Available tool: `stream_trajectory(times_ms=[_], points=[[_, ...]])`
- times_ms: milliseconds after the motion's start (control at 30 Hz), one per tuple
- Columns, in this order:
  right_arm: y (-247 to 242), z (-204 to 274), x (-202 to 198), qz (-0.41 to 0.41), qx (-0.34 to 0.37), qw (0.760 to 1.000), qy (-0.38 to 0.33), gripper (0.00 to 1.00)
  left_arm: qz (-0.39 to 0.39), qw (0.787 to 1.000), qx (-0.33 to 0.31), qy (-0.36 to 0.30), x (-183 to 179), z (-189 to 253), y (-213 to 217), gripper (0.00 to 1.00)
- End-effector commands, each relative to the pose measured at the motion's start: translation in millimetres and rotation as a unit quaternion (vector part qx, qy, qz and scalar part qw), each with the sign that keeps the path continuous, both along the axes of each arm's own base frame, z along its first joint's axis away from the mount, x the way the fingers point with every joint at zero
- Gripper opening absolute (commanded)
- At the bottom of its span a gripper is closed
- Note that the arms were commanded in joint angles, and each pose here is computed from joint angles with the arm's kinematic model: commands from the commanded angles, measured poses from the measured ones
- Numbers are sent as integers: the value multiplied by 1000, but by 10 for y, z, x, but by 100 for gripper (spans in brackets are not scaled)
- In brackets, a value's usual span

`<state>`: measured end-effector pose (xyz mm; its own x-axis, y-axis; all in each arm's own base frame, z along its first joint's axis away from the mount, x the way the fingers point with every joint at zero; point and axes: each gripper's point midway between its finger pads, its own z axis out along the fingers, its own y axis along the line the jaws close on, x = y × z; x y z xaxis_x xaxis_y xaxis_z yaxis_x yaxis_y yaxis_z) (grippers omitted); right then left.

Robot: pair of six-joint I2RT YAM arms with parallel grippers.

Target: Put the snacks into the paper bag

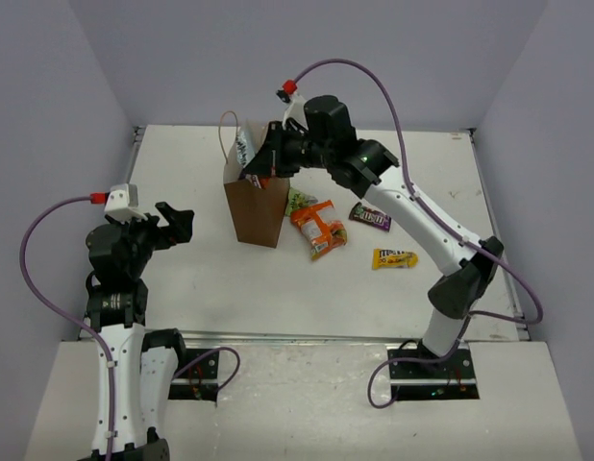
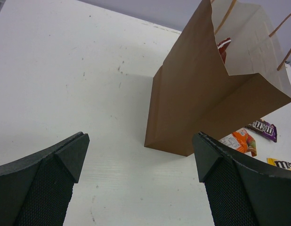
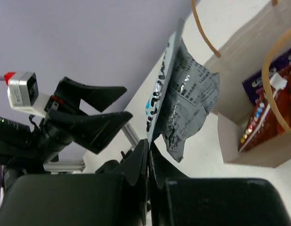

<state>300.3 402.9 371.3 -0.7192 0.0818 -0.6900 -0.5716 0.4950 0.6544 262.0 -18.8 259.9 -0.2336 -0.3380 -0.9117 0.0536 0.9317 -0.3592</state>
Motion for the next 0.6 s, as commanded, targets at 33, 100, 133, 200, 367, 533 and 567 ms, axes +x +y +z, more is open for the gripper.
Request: stream_trajectory(times_ms=[33,100,133,200,367,533,567], points=[[207,255,53,31,22,999,-1,0,0,1000,10,-17,15,54,18,100],[246,225,153,18,14,1000,2,0,0,1000,11,-18,13,58,16,100],[291,224,230,11,14,1000,-1,0,0,1000,11,-17,16,54,19,100],[286,203,338,-13,9,1000,-7,0,0,1000,11,-17,19,50,20,100],[216,127,494,-55,3,998,-12,1,2,1000,11,-19,15,64,24,100],[139,154,505,-73,2,997,-19,90,3,1000,11,-19,15,64,31,100],[119,185,486,-72,2,997,-24,91,3,1000,11,-18,15,57,27,100]])
